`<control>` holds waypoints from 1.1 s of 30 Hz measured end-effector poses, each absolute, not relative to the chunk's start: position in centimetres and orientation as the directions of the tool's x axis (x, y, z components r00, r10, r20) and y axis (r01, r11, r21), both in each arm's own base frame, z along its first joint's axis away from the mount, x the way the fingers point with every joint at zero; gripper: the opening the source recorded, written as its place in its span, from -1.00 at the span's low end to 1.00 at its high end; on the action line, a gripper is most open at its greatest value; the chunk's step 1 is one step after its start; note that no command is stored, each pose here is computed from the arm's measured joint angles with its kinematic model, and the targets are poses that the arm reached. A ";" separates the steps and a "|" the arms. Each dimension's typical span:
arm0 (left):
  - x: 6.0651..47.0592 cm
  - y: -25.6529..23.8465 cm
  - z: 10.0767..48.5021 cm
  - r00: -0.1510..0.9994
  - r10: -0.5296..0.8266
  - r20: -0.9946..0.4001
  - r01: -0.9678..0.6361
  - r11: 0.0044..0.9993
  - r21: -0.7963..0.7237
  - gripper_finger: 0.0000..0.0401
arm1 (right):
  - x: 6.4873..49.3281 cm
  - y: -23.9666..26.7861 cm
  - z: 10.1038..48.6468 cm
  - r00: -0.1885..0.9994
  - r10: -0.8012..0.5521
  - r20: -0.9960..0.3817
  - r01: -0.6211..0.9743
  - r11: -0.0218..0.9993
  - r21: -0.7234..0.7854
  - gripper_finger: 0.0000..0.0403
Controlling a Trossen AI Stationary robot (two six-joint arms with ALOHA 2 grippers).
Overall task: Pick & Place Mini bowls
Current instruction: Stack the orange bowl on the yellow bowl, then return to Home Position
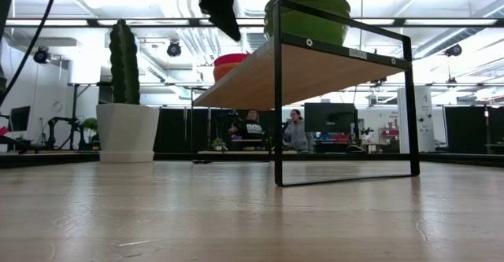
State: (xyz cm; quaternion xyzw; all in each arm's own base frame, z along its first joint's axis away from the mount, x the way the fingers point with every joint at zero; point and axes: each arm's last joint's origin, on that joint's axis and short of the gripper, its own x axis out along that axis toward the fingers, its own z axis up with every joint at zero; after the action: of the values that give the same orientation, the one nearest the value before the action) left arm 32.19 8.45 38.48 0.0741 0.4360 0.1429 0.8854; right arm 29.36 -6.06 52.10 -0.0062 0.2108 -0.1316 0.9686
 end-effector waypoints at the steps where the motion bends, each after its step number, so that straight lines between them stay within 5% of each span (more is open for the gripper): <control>1: 32.4 8.5 38.1 0.569 0.315 -0.760 -0.186 0.949 0.253 -0.46 | 29.4 -6.0 52.1 0.876 -0.257 -0.407 0.252 0.965 -0.067 -0.72; 25: 33.5 8.7 36.3 0.553 0.278 -0.785 -0.195 0.960 0.202 -0.46 | 29.3 -6.0 51.9 0.867 -0.253 -0.430 0.252 0.966 -0.061 -0.72; 33: 33.2 9.1 37.4 0.555 0.378 -0.741 -0.242 0.926 0.290 -0.46 | 29.3 -6.0 51.9 0.867 -0.251 -0.431 0.250 0.966 -0.060 -0.72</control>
State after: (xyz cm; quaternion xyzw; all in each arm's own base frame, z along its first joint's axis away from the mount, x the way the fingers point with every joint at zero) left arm 33.16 9.06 37.44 0.0772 0.4375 0.1765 0.8784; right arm 29.27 -5.99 51.87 -0.0012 0.2230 -0.1297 0.9662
